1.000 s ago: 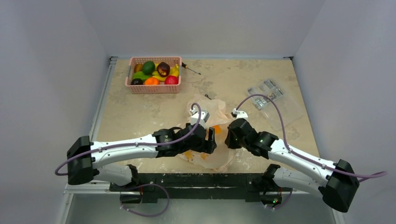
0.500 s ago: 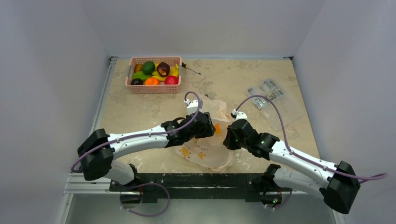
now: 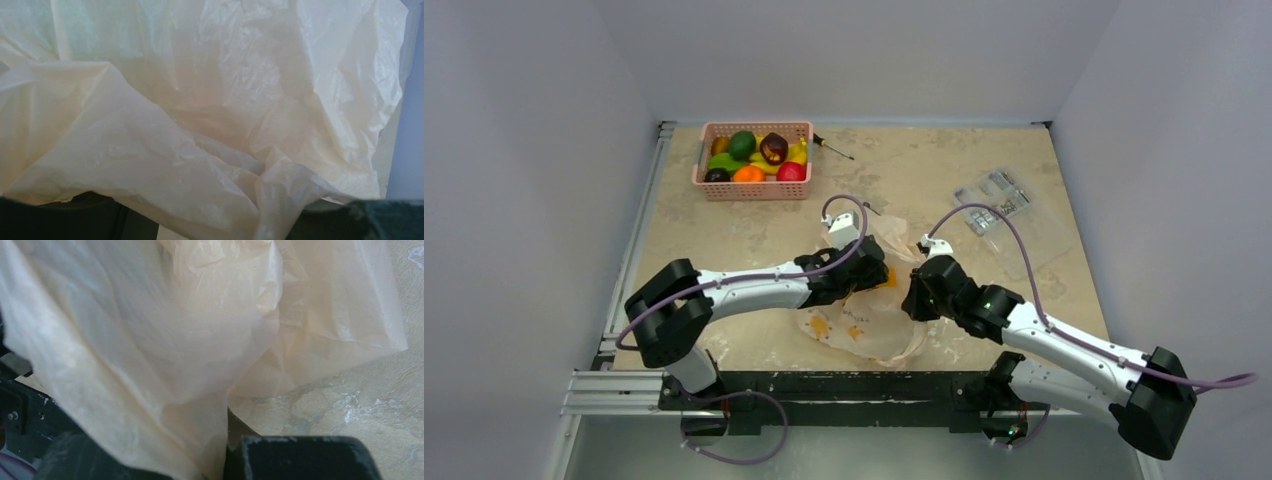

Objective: Take the fake fruits out of the plastic bag
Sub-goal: Take out the fake fruit from the plastic bag.

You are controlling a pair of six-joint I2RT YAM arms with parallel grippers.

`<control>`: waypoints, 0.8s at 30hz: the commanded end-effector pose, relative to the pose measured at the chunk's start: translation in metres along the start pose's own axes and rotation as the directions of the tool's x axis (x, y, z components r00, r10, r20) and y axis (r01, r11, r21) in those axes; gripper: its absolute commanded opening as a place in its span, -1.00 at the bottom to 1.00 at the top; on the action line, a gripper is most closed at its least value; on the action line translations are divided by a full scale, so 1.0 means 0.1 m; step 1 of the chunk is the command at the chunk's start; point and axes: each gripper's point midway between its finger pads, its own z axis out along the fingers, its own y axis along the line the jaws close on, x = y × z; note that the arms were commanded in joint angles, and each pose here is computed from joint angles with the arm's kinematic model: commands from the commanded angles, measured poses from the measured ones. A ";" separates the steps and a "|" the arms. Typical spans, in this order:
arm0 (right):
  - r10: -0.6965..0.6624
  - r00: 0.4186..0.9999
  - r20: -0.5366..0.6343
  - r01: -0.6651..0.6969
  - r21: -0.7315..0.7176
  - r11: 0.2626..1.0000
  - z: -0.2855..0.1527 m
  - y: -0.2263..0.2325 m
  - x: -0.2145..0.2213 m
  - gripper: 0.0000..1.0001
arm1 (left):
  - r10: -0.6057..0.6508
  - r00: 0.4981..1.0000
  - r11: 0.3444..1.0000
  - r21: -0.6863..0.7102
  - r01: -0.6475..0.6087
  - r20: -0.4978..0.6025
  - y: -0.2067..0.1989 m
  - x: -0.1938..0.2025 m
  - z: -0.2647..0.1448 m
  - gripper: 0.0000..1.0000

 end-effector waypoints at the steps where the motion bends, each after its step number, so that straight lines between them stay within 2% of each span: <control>1: -0.013 0.999 0.043 0.015 -0.059 0.998 -0.08 0.14 -0.14 -1.00 | -0.053 0.997 0.999 0.018 0.052 0.063 -0.21 -0.17 0.18 0.13; 6: -0.013 0.999 0.052 0.016 -0.054 0.998 -0.11 0.12 -0.15 -1.00 | -0.055 0.998 0.998 -0.007 0.056 0.041 -0.22 -0.07 0.35 0.27; 10: -0.013 0.998 0.061 0.017 -0.056 0.998 -0.14 0.11 -0.16 -1.00 | -0.034 0.998 0.995 -0.093 0.040 0.062 -0.08 -0.07 0.44 0.54; 13: -0.011 0.998 0.065 0.015 -0.062 0.998 -0.14 0.12 -0.17 -1.00 | -0.017 0.998 0.991 -0.130 0.025 0.066 0.01 -0.04 0.53 0.63; 18: -0.013 0.998 0.064 0.017 -0.062 0.998 -0.15 0.13 -0.18 -1.00 | 0.017 0.999 0.992 -0.125 -0.012 0.044 0.05 0.03 0.70 0.52; 21: -0.010 0.998 0.065 0.015 -0.065 0.998 -0.14 0.13 -0.17 -1.00 | 0.026 0.999 0.993 -0.119 -0.023 0.027 0.08 0.03 0.72 0.33; 24: -0.008 0.998 0.063 0.012 -0.066 0.998 -0.12 0.12 -0.15 -1.00 | 0.065 0.998 0.995 -0.084 -0.063 0.026 0.05 0.00 0.66 0.02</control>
